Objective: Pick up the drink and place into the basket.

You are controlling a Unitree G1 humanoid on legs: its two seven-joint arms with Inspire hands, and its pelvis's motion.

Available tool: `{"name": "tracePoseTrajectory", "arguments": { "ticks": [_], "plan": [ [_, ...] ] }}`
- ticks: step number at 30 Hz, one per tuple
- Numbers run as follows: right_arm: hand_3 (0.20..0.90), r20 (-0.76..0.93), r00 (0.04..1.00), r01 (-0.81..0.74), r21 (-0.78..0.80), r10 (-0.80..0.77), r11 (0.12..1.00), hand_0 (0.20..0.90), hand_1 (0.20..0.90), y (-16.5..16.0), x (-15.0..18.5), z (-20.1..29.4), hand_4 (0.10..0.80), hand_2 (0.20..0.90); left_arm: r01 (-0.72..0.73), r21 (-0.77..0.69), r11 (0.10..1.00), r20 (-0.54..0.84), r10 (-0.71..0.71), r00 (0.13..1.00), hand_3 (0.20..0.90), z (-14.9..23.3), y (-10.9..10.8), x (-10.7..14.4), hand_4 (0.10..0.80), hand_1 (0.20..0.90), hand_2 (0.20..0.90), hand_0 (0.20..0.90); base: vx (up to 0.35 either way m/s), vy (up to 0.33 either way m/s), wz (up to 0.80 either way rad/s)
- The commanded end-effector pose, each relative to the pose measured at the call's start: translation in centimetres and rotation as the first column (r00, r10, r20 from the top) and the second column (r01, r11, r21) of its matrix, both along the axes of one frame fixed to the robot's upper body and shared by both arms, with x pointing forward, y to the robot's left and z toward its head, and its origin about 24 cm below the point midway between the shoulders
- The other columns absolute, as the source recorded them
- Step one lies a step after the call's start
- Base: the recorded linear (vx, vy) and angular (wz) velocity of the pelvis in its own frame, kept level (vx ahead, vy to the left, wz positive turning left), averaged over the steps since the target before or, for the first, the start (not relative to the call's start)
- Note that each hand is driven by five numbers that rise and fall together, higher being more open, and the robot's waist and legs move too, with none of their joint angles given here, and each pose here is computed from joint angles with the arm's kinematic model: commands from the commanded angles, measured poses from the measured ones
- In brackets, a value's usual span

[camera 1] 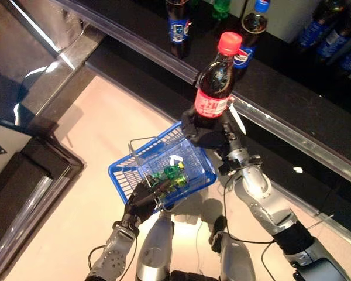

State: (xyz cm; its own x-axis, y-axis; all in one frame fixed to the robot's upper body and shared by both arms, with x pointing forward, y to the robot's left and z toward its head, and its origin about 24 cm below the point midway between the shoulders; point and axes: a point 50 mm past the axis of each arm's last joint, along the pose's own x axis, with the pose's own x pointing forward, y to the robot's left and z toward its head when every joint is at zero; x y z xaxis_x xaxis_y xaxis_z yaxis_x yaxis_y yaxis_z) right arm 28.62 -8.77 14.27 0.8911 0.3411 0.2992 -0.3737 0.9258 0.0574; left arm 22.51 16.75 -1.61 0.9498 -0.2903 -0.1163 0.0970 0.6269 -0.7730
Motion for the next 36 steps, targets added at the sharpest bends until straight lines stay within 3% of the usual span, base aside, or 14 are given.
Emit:
{"name": "tracePoseTrajectory", "arguments": {
  "ticks": [1,8,15,27,36],
  "plan": [
    [0.200,0.310,0.945,-0.164,0.178,0.103,0.970,0.300,0.300,2.7,-1.8,7.2,0.100,0.300,0.294,-0.030,0.955,0.678,-0.197,0.708,0.200,12.7,-3.1,1.0,0.100,0.300,0.300,0.300,-0.032,-0.007,0.19],
    [0.200,0.157,0.983,-0.112,0.100,0.096,0.989,0.300,0.300,4.6,-0.4,4.0,0.100,0.300,0.457,0.039,0.889,0.788,-0.309,0.533,0.200,15.9,-4.9,0.2,0.100,0.300,0.300,0.300,-0.016,-0.017,0.25],
    [0.200,0.059,0.996,-0.065,-0.017,0.066,0.998,0.300,0.300,5.7,0.6,0.6,0.100,0.300,0.560,0.092,0.823,0.827,-0.376,0.418,0.200,17.0,-5.9,-0.7,0.100,0.300,0.300,0.300,0.019,-0.014,0.19],
    [0.200,-0.099,0.995,-0.018,-0.221,-0.005,0.975,0.300,0.300,5.2,1.6,-5.2,0.100,0.300,0.610,0.128,0.782,0.839,-0.413,0.354,0.200,17.3,-5.8,-1.2,0.100,0.300,0.300,0.300,0.016,-0.007,0.11],
    [0.200,-0.343,0.938,-0.135,-0.237,0.047,0.962,0.300,0.300,5.7,1.6,-9.3,0.100,0.300,0.625,0.143,0.768,0.835,-0.433,0.340,0.200,17.4,-5.9,-1.2,0.100,0.300,0.300,0.300,0.004,-0.001,0.02]
  ]
}}
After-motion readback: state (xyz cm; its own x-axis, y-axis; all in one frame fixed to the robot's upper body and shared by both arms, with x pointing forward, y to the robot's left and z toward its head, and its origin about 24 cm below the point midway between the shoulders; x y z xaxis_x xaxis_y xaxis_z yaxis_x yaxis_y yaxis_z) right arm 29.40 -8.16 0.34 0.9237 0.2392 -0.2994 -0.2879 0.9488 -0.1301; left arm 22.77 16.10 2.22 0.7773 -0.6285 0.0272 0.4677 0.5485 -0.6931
